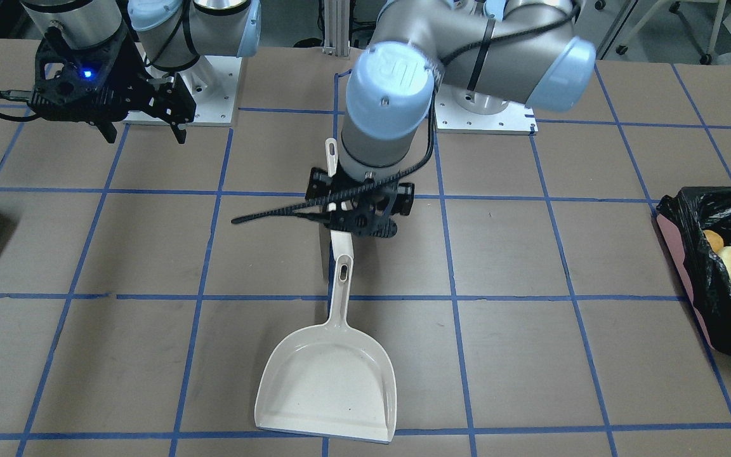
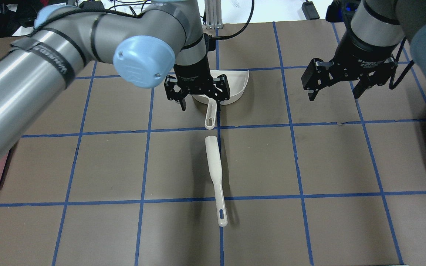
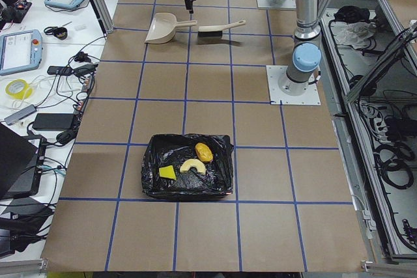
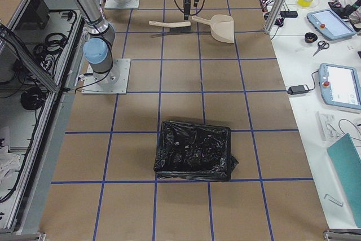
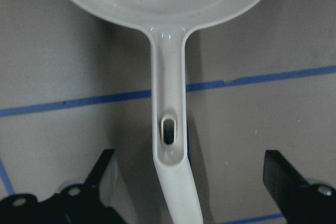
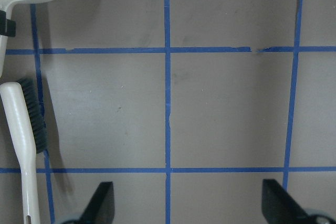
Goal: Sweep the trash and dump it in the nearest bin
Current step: 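Lower the dustpan onto the table and open the left gripper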
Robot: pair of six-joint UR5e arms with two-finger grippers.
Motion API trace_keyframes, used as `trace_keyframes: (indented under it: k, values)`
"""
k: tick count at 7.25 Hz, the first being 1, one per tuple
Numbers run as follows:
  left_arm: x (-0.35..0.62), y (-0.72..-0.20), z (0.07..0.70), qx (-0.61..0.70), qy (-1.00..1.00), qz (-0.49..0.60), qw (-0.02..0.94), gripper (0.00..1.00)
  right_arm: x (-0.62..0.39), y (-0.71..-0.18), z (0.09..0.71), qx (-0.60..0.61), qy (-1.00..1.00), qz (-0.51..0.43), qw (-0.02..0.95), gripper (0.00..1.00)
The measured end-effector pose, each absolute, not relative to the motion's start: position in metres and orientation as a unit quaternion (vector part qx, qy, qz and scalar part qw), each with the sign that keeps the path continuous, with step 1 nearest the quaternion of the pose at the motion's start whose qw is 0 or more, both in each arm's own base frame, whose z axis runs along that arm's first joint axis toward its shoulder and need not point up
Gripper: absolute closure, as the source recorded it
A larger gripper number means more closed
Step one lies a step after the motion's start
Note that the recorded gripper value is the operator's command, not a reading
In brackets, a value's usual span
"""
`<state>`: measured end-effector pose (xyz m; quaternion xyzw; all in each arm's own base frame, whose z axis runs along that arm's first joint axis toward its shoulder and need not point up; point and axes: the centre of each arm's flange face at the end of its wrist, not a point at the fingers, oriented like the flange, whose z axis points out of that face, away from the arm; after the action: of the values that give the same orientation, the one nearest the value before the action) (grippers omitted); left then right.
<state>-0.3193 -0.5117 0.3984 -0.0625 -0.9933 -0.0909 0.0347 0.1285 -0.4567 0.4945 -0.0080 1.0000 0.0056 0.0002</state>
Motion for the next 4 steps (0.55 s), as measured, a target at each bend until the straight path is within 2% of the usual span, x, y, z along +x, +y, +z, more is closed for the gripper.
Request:
trace_keyframes:
  k: [2,4]
  values:
    - [-0.295,-0.457,0.438,-0.068,-0.992,-0.106,0.009,0.06,0.13,-0.455,0.495,-0.015,1.0,0.007,0.002,0.0]
    - [-0.28,-0.423,0.447,-0.046,-0.994,-0.104,0.001,0.06,0.131,-0.449,0.494,-0.017,1.0,0.018,0.004,0.0]
